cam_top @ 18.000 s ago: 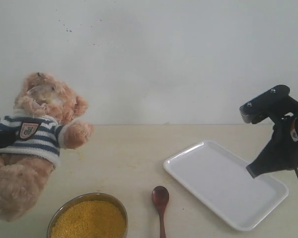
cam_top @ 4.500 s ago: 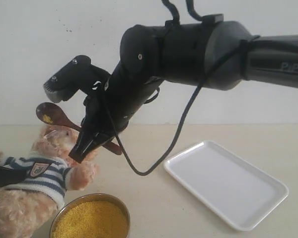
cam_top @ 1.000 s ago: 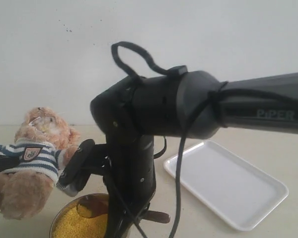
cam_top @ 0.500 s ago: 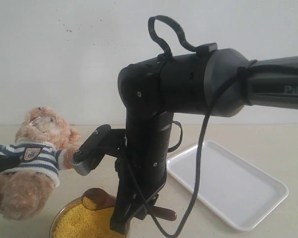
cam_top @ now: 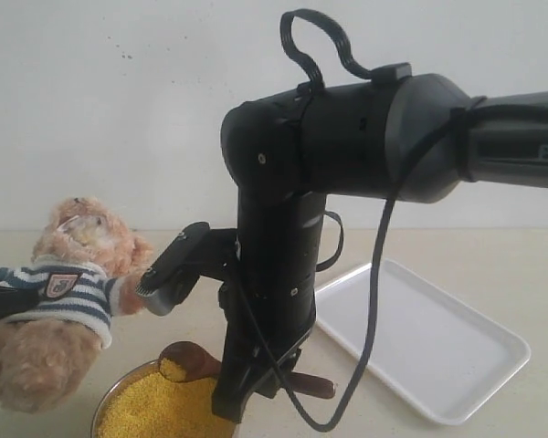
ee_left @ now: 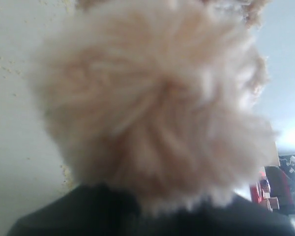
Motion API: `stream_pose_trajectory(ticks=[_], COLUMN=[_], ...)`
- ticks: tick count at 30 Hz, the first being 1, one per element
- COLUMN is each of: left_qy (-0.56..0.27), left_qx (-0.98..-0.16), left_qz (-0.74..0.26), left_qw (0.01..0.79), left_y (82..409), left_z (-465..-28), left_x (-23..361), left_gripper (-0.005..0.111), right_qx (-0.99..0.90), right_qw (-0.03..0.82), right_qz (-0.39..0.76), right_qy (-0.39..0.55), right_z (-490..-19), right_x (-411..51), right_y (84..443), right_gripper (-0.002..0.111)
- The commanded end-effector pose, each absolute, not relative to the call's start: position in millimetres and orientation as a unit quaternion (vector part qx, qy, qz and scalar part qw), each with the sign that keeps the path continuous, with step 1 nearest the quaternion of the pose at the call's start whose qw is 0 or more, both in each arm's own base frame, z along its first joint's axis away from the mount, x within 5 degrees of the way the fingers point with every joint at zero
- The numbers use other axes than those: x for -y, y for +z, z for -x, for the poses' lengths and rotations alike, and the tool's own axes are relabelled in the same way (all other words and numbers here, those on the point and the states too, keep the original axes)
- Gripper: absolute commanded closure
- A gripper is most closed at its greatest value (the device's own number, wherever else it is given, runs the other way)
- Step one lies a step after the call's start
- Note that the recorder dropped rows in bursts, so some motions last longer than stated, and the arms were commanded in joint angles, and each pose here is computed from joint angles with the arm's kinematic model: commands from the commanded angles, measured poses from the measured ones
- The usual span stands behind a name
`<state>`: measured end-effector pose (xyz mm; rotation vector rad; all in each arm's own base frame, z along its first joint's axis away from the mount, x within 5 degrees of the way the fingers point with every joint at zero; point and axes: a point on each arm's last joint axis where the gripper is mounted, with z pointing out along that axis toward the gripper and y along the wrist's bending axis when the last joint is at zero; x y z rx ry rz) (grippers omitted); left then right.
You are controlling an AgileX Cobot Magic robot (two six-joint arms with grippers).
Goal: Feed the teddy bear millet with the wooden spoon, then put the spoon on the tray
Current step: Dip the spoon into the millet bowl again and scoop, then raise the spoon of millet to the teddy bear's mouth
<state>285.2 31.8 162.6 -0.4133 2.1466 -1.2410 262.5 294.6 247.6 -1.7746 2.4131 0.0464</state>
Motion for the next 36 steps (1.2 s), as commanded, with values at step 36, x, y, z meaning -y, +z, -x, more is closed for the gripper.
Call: stream_pose_trajectory(ticks=[36], left_qy=[-0.483], left_qx=[-0.821], left_qz=[0.133], left_qw=[0.275], left_y=[161], left_z=[-279], left_x=[-26], left_gripper=[0.103], right_qx=[-0.816], right_qw=[0.189], right_qz=[0.531], right_qy=[0.127], right_z=[-283], right_x=[-312], right_y=[328], right_gripper=[0.108])
